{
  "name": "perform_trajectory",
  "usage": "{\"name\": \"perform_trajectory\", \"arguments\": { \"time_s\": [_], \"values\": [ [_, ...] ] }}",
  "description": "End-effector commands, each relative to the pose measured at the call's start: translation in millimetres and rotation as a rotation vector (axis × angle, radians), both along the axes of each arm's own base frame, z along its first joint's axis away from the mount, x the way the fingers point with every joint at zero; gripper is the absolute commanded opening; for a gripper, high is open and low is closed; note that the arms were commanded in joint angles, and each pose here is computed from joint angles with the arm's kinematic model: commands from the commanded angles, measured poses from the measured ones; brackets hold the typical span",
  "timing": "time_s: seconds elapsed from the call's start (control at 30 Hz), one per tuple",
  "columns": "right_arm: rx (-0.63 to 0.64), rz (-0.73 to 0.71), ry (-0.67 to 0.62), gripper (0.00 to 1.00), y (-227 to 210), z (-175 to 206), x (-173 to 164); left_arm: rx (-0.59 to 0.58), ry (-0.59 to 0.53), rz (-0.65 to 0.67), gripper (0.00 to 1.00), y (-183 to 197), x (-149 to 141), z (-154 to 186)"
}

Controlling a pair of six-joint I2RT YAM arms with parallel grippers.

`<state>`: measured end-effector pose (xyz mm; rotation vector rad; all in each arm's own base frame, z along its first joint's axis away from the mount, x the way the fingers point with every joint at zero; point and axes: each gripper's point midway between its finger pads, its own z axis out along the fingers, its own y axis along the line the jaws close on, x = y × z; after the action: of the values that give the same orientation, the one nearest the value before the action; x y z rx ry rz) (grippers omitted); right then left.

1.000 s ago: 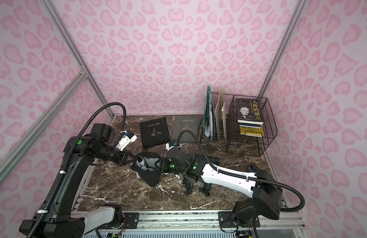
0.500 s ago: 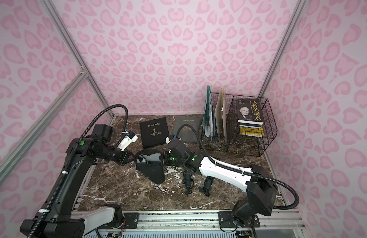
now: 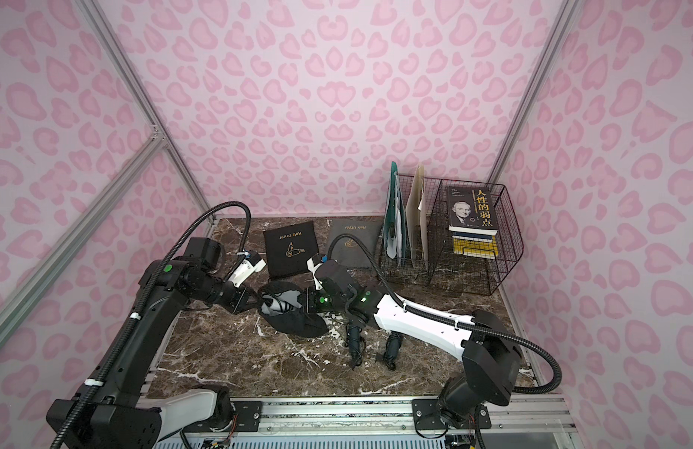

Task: Pack away hair dryers
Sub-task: Adjust the drawstring bag at the center of the board.

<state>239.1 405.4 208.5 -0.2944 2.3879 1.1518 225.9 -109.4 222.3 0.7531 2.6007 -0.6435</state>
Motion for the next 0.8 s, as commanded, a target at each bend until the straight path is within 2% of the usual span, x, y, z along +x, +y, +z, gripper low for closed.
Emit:
{"name": "perform_trajectory", "arguments": {
  "time_s": [0.0,0.1,0.17,0.3,0.43,0.77],
  "values": [
    [0.031,0.02,-0.01,0.0,7,4,0,-0.011,-0.025,-0.043,0.46,-3,-2,6],
    [0.036,0.025,-0.005,0.0,7,3,0,-0.008,-0.057,-0.072,0.64,-3,-5,15],
    [0.04,0.026,-0.001,0.0,8,3,0,0.008,-0.082,-0.089,0.7,-1,-6,22],
    [0.049,0.029,-0.004,0.0,10,4,1,0.093,-0.164,-0.108,0.73,11,-6,38],
    [0.042,0.03,-0.006,0.0,10,3,2,0.156,-0.274,-0.12,0.72,19,7,47],
    [0.052,0.034,-0.009,0.0,11,5,2,0.105,-0.323,-0.302,0.73,0,30,30]
  ]
}}
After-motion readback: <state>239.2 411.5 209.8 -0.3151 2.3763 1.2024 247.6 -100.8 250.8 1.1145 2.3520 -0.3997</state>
